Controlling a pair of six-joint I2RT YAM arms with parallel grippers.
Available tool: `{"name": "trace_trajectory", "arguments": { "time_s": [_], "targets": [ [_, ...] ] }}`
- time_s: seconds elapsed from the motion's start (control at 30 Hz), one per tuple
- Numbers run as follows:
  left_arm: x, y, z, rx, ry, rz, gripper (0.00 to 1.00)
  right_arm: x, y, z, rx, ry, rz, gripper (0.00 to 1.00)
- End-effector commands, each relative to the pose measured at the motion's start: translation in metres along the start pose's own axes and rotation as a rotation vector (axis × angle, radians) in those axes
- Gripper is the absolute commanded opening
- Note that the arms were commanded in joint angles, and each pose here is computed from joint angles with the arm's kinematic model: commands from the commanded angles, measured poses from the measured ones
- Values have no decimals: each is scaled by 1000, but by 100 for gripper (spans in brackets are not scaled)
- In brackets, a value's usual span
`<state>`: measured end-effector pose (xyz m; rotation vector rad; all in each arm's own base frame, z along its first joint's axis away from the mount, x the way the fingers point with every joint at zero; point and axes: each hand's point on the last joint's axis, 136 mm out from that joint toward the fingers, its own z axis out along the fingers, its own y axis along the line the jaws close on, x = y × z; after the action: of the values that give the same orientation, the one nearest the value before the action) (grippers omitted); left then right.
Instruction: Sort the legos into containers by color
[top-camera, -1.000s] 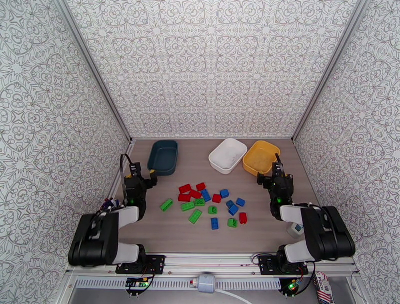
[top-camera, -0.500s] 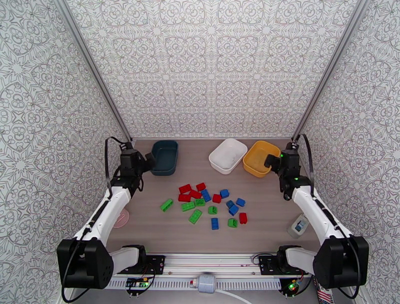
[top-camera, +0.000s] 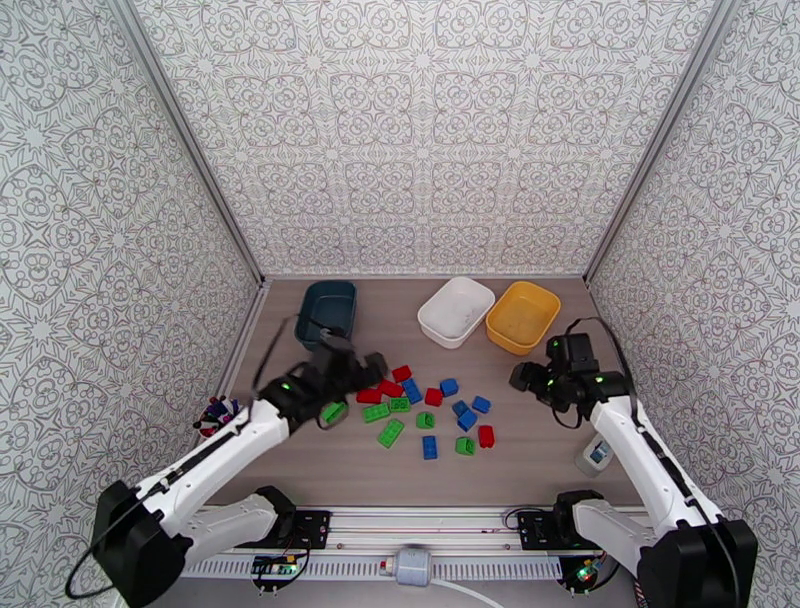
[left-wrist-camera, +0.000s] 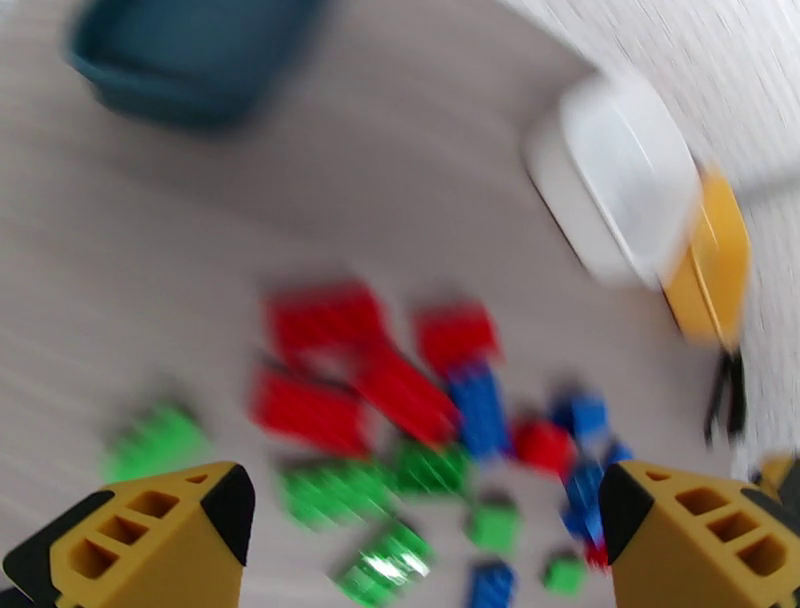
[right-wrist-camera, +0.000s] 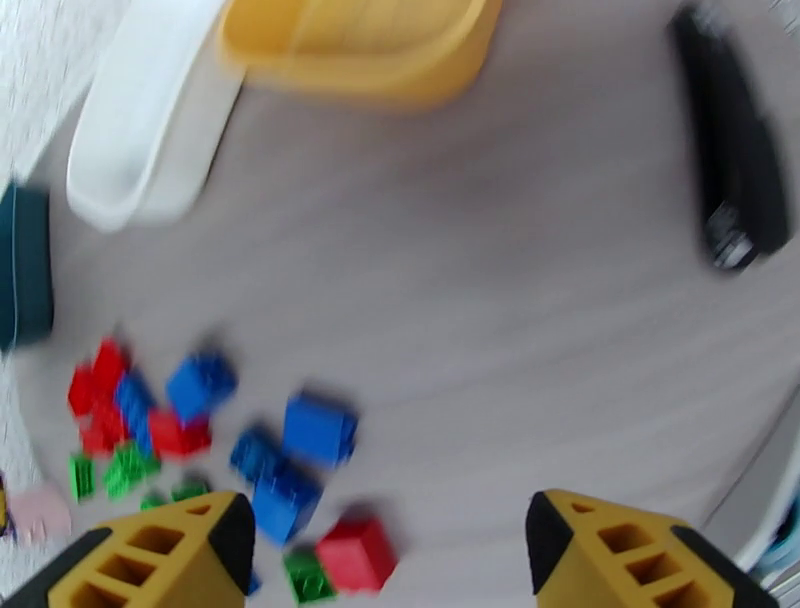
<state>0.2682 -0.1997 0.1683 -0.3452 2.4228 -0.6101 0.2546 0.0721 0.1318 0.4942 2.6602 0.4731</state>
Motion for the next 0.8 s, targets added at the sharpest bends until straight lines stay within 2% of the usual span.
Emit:
{"name": "trace_trajectory", "arguments": {
  "time_s": [0.0,0.13,0.23,0.5,0.77],
  "targets": [
    [28,-8,10,-53,0,-35,97,45,2,8,-5,130,7,76],
    [51,-34,29,-44,77,42,97,72,5,18,14,186,-39,76],
    [55,-40,42,-71,113,61,97,89,1,27,53,215,-61,77],
    [41,-45,52,-50,73,-7,99,115,-3,38,94,270,-114,72],
    [40,-39,58,-60,75,-22,99,121,3,48,149,305,-169,72]
  ]
}}
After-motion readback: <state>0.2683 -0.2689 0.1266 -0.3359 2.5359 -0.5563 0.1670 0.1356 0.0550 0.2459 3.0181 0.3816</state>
